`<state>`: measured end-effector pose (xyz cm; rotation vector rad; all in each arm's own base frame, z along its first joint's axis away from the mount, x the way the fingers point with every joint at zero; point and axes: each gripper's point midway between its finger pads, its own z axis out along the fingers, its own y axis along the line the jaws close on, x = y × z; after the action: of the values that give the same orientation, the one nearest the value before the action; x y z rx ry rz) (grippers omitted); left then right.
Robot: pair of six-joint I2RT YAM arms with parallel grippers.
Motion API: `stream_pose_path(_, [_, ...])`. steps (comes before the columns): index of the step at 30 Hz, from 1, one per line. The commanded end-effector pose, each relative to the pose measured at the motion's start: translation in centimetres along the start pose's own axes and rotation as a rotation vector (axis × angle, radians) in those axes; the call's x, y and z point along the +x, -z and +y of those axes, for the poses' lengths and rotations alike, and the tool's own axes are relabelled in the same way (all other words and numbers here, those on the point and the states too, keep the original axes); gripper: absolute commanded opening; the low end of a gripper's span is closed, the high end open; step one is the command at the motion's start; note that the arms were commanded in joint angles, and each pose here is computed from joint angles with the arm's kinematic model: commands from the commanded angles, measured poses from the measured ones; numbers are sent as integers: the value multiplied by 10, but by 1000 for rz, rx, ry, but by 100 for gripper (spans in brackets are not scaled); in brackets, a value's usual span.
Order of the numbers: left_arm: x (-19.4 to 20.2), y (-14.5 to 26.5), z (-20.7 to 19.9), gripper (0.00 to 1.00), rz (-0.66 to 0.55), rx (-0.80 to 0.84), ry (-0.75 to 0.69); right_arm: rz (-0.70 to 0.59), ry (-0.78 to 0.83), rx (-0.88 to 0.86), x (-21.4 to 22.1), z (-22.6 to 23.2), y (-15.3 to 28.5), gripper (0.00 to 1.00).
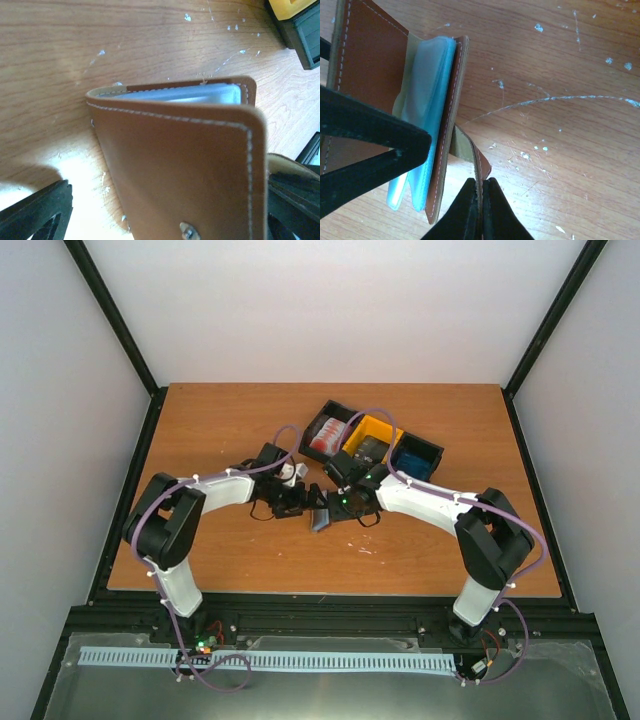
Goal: Put the credit cards into the card holder
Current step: Open the card holder at the center of the board.
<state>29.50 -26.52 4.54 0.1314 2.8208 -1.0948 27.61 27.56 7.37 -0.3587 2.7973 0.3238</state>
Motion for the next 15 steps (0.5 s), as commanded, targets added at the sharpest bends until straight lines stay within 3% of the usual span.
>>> stream_pose_path(1, [15, -14, 25, 100, 67, -129, 16, -47, 1, -34, -10, 6, 13, 3])
stream_pose_path(8, [18, -13, 30, 89, 60, -165, 18, -40, -11, -2, -6, -1, 9, 3])
stream_pose_path(15, [18, -8, 19, 88, 44, -116, -18, -18, -32, 28, 1, -9, 2, 3])
